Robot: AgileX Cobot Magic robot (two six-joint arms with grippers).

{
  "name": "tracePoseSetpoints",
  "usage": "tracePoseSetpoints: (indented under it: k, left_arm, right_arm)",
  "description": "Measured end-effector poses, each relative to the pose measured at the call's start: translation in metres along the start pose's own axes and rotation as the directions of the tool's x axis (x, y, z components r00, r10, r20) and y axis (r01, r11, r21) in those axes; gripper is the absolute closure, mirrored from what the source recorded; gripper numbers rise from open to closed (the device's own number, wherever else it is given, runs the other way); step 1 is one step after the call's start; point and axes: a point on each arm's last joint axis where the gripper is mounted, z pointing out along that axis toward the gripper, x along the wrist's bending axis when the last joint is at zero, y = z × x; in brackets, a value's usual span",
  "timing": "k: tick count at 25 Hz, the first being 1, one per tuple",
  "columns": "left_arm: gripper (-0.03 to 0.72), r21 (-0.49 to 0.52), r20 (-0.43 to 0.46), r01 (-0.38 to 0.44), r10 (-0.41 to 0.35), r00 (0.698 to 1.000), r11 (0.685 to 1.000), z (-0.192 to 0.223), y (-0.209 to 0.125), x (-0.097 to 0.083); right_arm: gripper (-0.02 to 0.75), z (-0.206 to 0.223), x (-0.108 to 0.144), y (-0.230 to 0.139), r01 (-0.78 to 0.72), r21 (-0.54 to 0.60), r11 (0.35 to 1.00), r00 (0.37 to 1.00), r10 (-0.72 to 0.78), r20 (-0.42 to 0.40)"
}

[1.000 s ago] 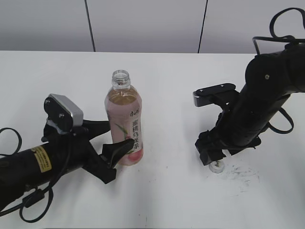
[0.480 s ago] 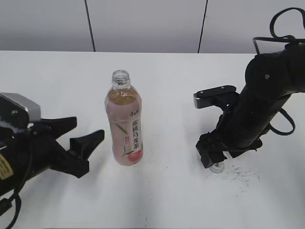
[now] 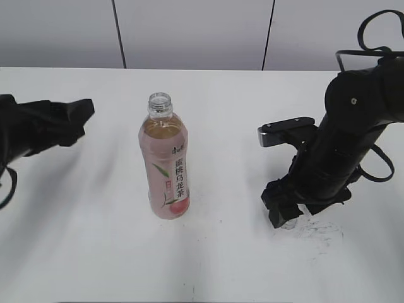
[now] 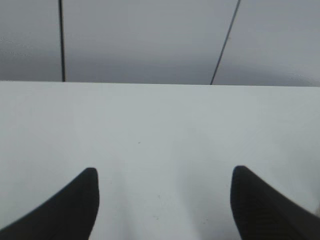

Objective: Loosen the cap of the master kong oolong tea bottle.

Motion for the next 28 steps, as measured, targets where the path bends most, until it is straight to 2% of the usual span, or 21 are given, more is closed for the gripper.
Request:
tracePoseSetpoints:
  k: [4,6,9,15,20,23,28]
  left_arm:
    - [0.198,0.124,-0.125,0.039,-0.024,0.992,0.991,-0.007,0.034,0.015]
    - [0.198,0.146,-0.171,0.051,-0.026,0.985,0.988,-0.013,0.049,0.02]
    - [0.198,0.169,-0.223,0.085,-0.046,0.974,0.982,-0.031,0.072,0.019]
    - [0.198,0.297,-0.302,0.132,-0.038,0.953,0.946,-0.086,0.079,0.012]
    - [0.198,0.365,-0.321,0.125,-0.002,0.947,0.923,-0.146,0.078,0.003]
    - [0.198,0.426,-0.317,0.107,0.038,0.948,0.898,-0.176,0.071,-0.001]
    - [0.211,0.405,-0.293,0.058,0.069,0.954,0.912,-0.221,0.062,-0.008]
  right_arm:
    - [0.16,-0.004,0.001,-0.003,-0.019,0.027,0.999,1.0,0.019,-0.01]
    - [0.16,-0.013,0.002,-0.005,-0.027,0.026,0.999,1.0,0.027,-0.014]
    - [0.16,-0.034,0.005,-0.01,-0.029,0.006,1.0,0.999,0.029,-0.023]
    - [0.16,-0.091,0.009,-0.037,-0.025,-0.03,0.999,1.0,0.025,-0.02]
    - [0.16,-0.127,0.007,-0.086,-0.016,-0.071,0.997,1.0,0.017,0.021]
    - [0.16,-0.139,0.006,-0.117,-0.01,-0.104,0.995,0.999,0.014,0.039]
    - [0.16,-0.151,0.005,-0.162,0.001,-0.197,0.98,0.999,0.007,0.041]
